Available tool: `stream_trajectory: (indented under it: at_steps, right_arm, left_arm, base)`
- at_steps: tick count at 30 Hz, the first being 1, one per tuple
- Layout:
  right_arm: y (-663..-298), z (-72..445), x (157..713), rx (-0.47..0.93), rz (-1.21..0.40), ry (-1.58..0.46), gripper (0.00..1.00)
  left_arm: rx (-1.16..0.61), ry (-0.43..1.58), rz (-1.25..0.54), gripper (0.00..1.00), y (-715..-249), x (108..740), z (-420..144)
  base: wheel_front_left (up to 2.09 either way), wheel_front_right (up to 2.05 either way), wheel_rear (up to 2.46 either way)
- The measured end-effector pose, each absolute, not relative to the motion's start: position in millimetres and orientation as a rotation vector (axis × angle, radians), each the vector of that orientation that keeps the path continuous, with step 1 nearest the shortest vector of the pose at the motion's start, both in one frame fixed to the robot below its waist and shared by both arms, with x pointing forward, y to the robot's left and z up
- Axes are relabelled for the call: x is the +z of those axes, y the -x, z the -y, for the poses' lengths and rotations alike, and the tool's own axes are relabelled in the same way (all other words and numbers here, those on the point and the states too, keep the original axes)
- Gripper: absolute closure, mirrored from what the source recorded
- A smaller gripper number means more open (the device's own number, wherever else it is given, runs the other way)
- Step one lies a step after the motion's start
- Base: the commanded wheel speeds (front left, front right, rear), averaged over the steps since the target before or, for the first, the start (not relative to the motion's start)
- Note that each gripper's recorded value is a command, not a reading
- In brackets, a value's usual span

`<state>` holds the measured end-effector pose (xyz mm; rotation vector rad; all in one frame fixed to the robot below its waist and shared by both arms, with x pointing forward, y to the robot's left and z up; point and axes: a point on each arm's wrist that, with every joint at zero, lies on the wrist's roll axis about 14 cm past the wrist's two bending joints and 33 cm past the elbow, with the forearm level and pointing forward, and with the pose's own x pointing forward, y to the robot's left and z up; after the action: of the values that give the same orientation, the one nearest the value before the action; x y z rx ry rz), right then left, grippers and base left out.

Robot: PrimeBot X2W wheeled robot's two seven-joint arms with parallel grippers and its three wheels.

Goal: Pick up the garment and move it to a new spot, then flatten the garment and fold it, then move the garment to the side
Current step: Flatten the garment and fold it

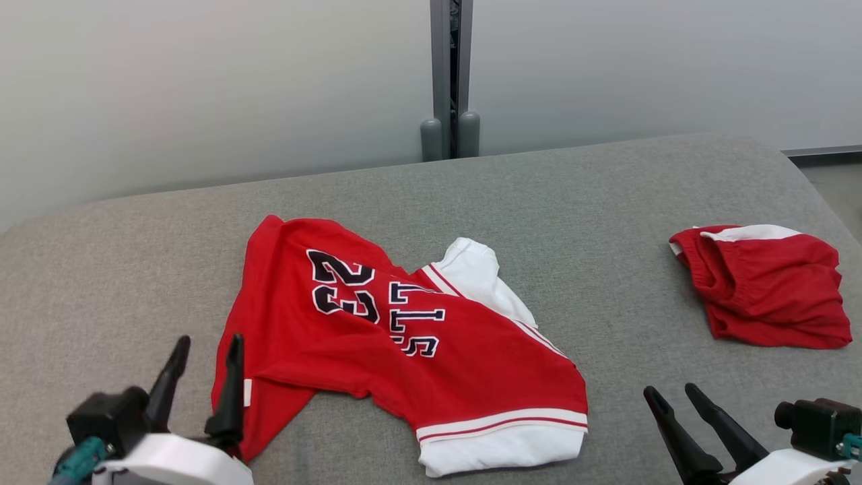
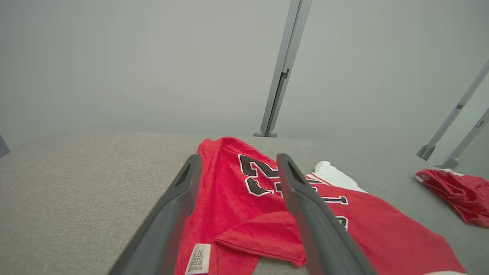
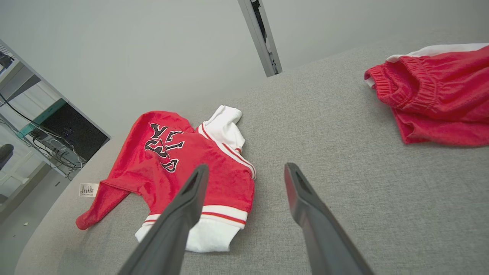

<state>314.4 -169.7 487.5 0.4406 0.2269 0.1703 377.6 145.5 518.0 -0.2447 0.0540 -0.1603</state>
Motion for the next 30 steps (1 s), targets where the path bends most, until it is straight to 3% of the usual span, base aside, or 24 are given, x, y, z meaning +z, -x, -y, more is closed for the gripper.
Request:
stream_trajectory:
  at_steps: [12, 18, 25, 30]
  right_arm:
    - [-316, 151, 473, 0.233, -0.316, -0.442, 0.00]
    - [-300, 131, 426, 0.285, -0.560, -0.437, 0.00]
    - [-295, 107, 402, 0.332, -0.699, -0.481, 0.00]
    - [-308, 90, 409, 0.374, -0.674, -0.496, 0.00]
  left_arm:
    - [-0.157, 0.259, -0.085, 0.00, -368, 508, -142]
    - [-0.176, 0.276, -0.103, 0.00, -366, 503, -134]
    - [-0.161, 0.277, -0.096, 0.00, -365, 505, -142]
    - [-0.139, 0.269, -0.088, 0.00, -360, 507, -151]
  base:
    - [0.00, 0.00, 0.00]
    - [0.00, 0.00, 0.00]
    - [0.00, 0.00, 0.00]
    - [0.00, 0.00, 0.00]
